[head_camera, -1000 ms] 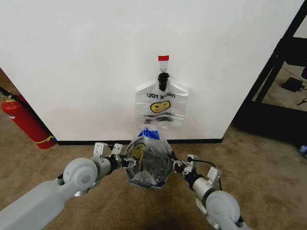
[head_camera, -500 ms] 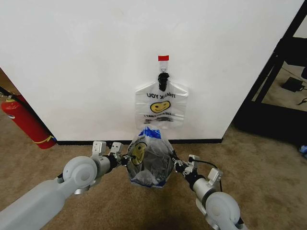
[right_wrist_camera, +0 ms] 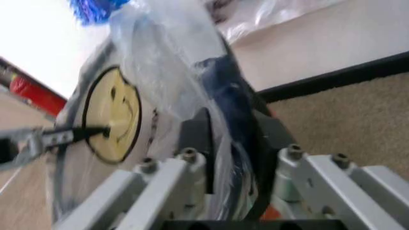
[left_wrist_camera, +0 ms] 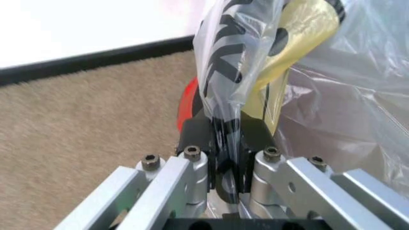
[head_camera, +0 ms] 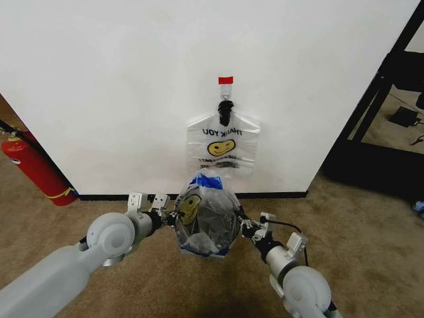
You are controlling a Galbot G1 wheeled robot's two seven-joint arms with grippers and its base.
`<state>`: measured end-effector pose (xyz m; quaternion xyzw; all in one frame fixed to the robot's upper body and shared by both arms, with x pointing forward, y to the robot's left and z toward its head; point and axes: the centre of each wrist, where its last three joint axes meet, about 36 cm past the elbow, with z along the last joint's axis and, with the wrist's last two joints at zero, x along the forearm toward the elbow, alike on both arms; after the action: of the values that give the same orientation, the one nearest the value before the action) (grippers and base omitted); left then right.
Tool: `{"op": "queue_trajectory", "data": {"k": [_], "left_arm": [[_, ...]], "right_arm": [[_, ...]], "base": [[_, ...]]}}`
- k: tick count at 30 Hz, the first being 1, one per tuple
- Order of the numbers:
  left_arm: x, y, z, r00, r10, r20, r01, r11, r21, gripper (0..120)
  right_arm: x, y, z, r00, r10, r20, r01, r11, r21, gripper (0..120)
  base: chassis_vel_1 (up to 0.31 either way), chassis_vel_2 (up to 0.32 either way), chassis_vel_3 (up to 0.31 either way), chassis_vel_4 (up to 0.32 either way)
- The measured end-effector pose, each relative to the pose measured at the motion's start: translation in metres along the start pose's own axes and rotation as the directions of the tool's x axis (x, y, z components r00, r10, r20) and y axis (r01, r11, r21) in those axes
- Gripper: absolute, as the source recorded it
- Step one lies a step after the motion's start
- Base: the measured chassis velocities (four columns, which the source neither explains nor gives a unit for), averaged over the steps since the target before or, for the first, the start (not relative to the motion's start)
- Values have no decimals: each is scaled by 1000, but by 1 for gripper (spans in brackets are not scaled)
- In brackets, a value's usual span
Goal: Pick up the garbage bag from the wall and place it over the trash bin.
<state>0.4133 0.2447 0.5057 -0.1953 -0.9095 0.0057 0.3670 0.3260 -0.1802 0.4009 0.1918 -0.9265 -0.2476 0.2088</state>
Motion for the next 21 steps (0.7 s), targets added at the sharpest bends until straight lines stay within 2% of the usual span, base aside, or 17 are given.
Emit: {"op": "queue_trajectory", "data": {"k": [6, 8, 11, 14, 17, 20, 21], "left_arm": [[-2, 1, 3, 999, -33, 10, 33, 999, -41, 5], [-4, 2, 6, 999, -53, 13, 53, 997, -60, 4], [-5, 3, 8, 998, -67, 14, 68, 995, -67, 4], [-8, 5, 12, 997, -81, 8, 82, 994, -73, 4], [-9, 6, 12, 996, -90, 9, 90, 993, -75, 4], [-8, 7, 12, 994, -108, 10, 108, 991, -83, 4], [-5, 6, 11, 993, -121, 13, 122, 988, -95, 4]], "right_arm": [[5, 6, -1, 1000, -17, 3, 17, 1000, 18, 35], [10, 6, -2, 1000, -12, 7, 12, 999, 39, 47], [13, 4, -2, 1000, 4, 9, -5, 998, 64, 53], [18, -1, 0, 999, 31, 12, -32, 994, 102, 70], [22, -1, 1, 999, 36, 19, -38, 992, 118, 77], [27, 2, 1, 998, 36, 52, -44, 985, 165, 86], [29, 4, 3, 995, 26, 96, -47, 974, 220, 91]], "base": [[0, 0, 0, 0], [0, 0, 0, 0], [0, 0, 0, 0], [0, 0, 0, 0], [0, 0, 0, 0], [0, 0, 0, 0], [0, 0, 0, 0]]}}
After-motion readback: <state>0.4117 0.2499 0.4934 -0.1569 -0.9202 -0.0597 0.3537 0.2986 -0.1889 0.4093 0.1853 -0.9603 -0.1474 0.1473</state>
